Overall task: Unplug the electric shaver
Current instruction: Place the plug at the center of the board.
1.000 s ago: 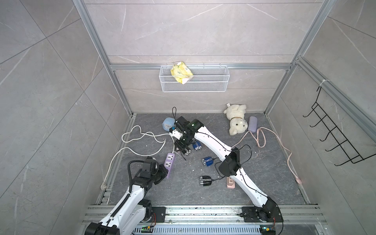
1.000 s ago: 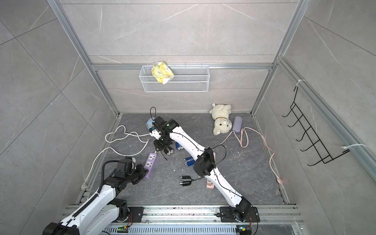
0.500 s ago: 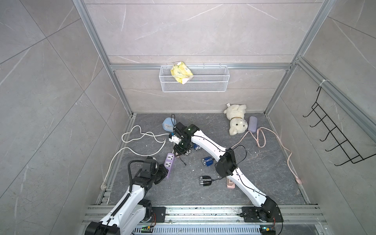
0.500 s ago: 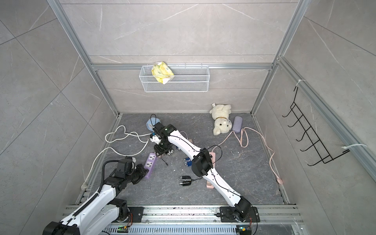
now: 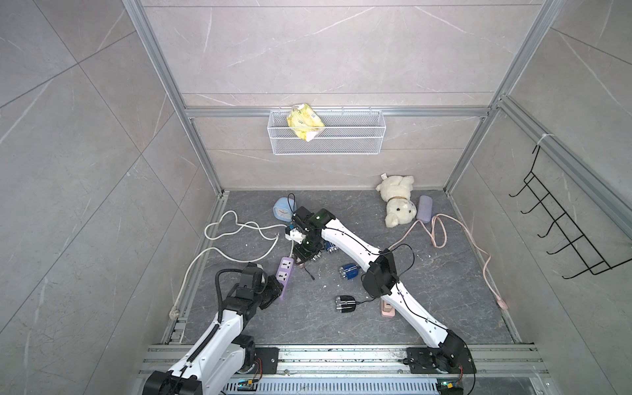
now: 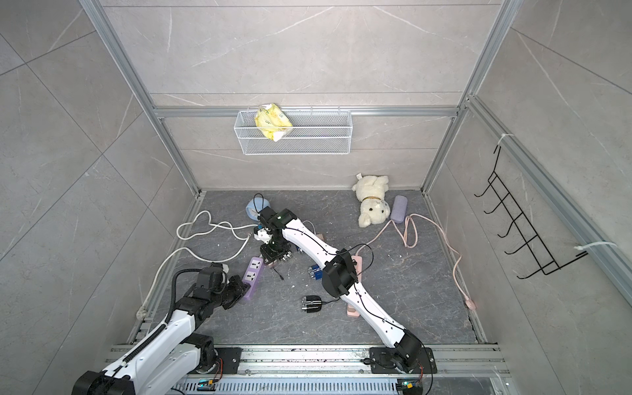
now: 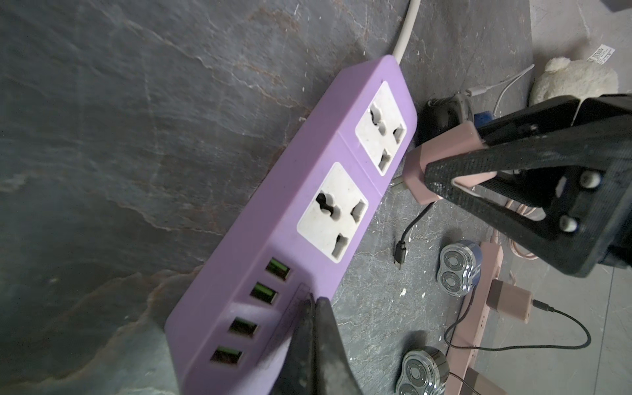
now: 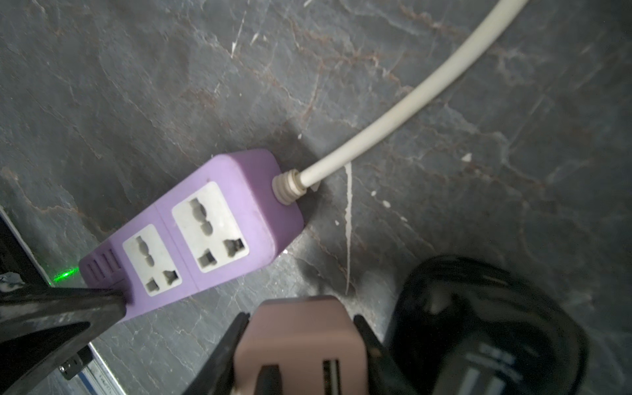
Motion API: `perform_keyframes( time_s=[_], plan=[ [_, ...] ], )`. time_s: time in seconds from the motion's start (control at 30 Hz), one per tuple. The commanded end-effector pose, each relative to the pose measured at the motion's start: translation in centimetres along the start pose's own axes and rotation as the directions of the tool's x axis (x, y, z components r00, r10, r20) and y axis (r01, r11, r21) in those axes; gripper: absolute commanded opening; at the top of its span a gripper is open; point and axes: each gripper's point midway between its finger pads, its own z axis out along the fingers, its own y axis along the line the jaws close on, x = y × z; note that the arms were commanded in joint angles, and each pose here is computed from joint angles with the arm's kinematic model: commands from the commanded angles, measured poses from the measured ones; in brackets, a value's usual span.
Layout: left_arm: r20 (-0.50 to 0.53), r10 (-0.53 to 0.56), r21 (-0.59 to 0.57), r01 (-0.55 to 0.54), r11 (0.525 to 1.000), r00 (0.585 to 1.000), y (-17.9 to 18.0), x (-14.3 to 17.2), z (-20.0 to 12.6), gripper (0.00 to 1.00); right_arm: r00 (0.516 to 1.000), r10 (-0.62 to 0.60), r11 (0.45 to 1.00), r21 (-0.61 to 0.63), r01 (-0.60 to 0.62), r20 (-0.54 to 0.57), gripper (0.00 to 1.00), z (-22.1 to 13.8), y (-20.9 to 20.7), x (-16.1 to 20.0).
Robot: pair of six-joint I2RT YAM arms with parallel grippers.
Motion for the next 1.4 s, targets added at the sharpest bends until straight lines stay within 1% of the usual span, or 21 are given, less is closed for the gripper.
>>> perform_keyframes(
  time_s=[0.0,0.07,0.17,0.3,0.37,0.5,0.63,0.77,0.87,0.9,0.93,0.97,1.0,1.07,1.17,1.27,1.33,1.37],
  plan=[
    [-0.061,-0.041,-0.093,0.035,0.995,0.997,2.8,1.8,0.4,0.00,0.997,0.039,0.999,-0.023,-0.040,-0.070,0.31,0.8,-0.2,1.6],
    [-0.064,-0.041,-0.093,0.035,0.995,0.997,2.8,1.9,0.4,0.00,0.996,0.040,0.998,-0.037,-0.043,-0.075,0.32,1.0,0.0,1.7],
    [-0.065,-0.040,-0.094,0.034,0.995,0.997,2.8,1.9,0.4,0.00,0.996,0.047,0.998,-0.042,-0.050,-0.072,0.38,1.2,0.1,1.6],
    [-0.065,-0.039,-0.094,0.033,0.995,0.997,2.9,2.0,0.4,0.00,0.998,0.050,0.998,-0.045,-0.052,-0.042,0.55,1.0,0.2,0.9],
    [-0.064,-0.041,-0.094,0.035,0.995,0.997,2.9,2.0,0.3,0.00,0.998,0.051,0.998,-0.045,-0.053,-0.028,0.59,1.0,0.1,0.5],
    [-0.064,-0.039,-0.093,0.033,0.995,0.997,2.9,2.0,0.3,0.00,0.998,0.063,0.997,-0.042,-0.063,-0.001,0.63,1.0,0.0,-0.2],
    [-0.062,-0.038,-0.094,0.032,0.995,0.997,2.9,2.0,0.2,0.00,0.997,0.076,0.997,-0.024,-0.076,0.034,0.64,0.8,-0.4,-1.0],
    [-0.059,-0.035,-0.096,0.029,0.995,0.998,2.8,1.9,-0.1,0.00,0.992,0.077,0.997,0.001,-0.078,0.103,0.65,-0.2,-0.8,-2.6],
    [-0.054,-0.027,-0.099,0.022,0.995,0.998,2.4,1.6,-0.5,0.00,0.987,0.063,0.998,0.020,-0.067,0.151,0.65,-1.7,-0.9,-3.6],
    [-0.048,-0.017,-0.105,0.012,0.994,0.999,2.3,1.4,-0.8,0.06,0.985,0.058,0.997,0.042,-0.065,0.163,0.65,-2.3,-1.2,-3.7],
    [-0.039,-0.005,-0.111,0.001,0.994,0.999,2.1,1.2,-1.1,0.18,0.984,0.050,0.996,0.069,-0.063,0.171,0.64,-2.9,-1.4,-3.8],
    [-0.031,0.007,-0.120,-0.011,0.993,1.000,2.0,0.9,-1.4,0.35,0.983,0.042,0.993,0.099,-0.060,0.178,0.64,-3.7,-1.7,-3.8],
    [-0.022,0.024,-0.121,-0.027,0.992,0.999,1.6,0.5,-1.8,0.45,0.983,0.033,0.990,0.126,-0.057,0.182,0.64,-4.7,-1.8,-3.7],
    [0.000,0.061,-0.119,-0.060,0.991,0.998,0.7,-0.4,-2.6,0.49,0.981,0.023,0.987,0.151,-0.053,0.191,0.63,-6.1,-1.7,-3.6],
    [0.025,0.114,-0.115,-0.110,0.987,0.993,-0.9,-1.6,-3.7,0.58,0.978,0.018,0.985,0.166,-0.053,0.210,0.63,-8.2,-1.2,-3.5],
    [0.037,0.177,-0.151,-0.170,0.974,0.983,-1.9,-2.5,-4.4,0.66,0.972,0.015,0.981,0.184,-0.060,0.237,0.63,-10.6,-0.8,-3.2],
    [0.033,0.217,-0.183,-0.208,0.961,0.976,-2.3,-3.0,-4.6,0.69,0.963,0.008,0.980,0.191,-0.062,0.268,0.64,-12.0,-0.5,-3.3],
    [0.025,0.241,-0.185,-0.232,0.955,0.970,-2.7,-3.1,-4.5,0.70,0.965,0.011,0.979,0.192,-0.063,0.261,0.64,-11.9,-0.5,-2.7]
  ],
)
